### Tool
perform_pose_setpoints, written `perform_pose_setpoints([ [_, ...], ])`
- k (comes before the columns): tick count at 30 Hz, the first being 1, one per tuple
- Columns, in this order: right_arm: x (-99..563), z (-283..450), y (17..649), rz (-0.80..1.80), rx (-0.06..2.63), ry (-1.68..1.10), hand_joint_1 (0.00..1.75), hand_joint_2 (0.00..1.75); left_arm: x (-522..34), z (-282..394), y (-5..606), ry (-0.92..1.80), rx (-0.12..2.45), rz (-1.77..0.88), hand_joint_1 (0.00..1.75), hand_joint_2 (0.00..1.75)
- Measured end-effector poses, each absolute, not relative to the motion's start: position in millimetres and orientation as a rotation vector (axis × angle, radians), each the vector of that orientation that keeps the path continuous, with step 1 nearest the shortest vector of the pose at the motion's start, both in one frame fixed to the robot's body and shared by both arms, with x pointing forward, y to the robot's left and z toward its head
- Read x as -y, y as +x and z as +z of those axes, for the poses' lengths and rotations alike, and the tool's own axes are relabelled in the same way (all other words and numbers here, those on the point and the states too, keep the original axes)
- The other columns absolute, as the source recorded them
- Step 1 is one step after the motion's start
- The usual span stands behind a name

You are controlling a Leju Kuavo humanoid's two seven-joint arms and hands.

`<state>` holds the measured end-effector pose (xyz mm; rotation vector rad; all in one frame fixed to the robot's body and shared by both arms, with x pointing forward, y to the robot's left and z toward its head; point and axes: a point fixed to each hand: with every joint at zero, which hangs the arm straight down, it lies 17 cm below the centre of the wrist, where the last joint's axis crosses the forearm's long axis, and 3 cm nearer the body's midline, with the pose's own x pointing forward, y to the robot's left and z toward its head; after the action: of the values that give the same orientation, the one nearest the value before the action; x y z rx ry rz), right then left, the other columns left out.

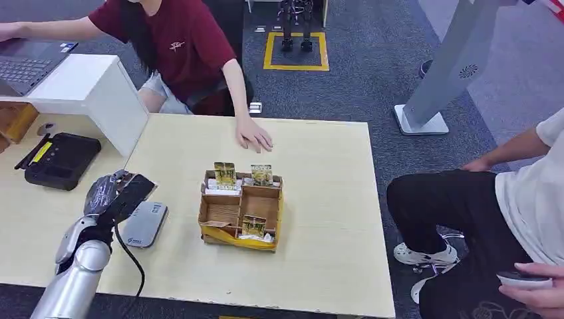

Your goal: Pass the card to the sensor for recognition and then transmit it.

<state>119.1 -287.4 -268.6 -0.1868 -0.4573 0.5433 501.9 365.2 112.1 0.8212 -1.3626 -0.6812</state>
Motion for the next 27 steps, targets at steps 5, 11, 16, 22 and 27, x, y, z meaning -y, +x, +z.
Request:
perform_pose_setpoints([
  [5,287.5,-268.6,119.2,0.545,0.458,-0.188,0.0,1.75,-380.6,97.8,502.6,0.876,1.277,-0.723,1.75,1.75],
  [11,287.3,-268.5,119.5,0.553,0.459,-0.189,0.0,1.75,-400.2,77.6,498.9,0.936,1.171,-0.775,1.75,1.75],
  [16,287.4,-268.5,119.8,0.555,0.459,-0.192,0.0,1.75,-407.1,67.5,496.0,0.937,1.14,-0.783,1.75,1.75],
  [22,288.7,-268.1,120.8,0.556,0.464,-0.201,0.0,1.75,-395.6,57.7,492.2,0.804,1.175,-0.811,1.75,1.75],
  [27,288.2,-268.0,120.6,0.56,0.466,-0.2,0.0,1.75,-382.7,51.9,480.6,0.632,1.224,-0.804,1.75,1.75],
])
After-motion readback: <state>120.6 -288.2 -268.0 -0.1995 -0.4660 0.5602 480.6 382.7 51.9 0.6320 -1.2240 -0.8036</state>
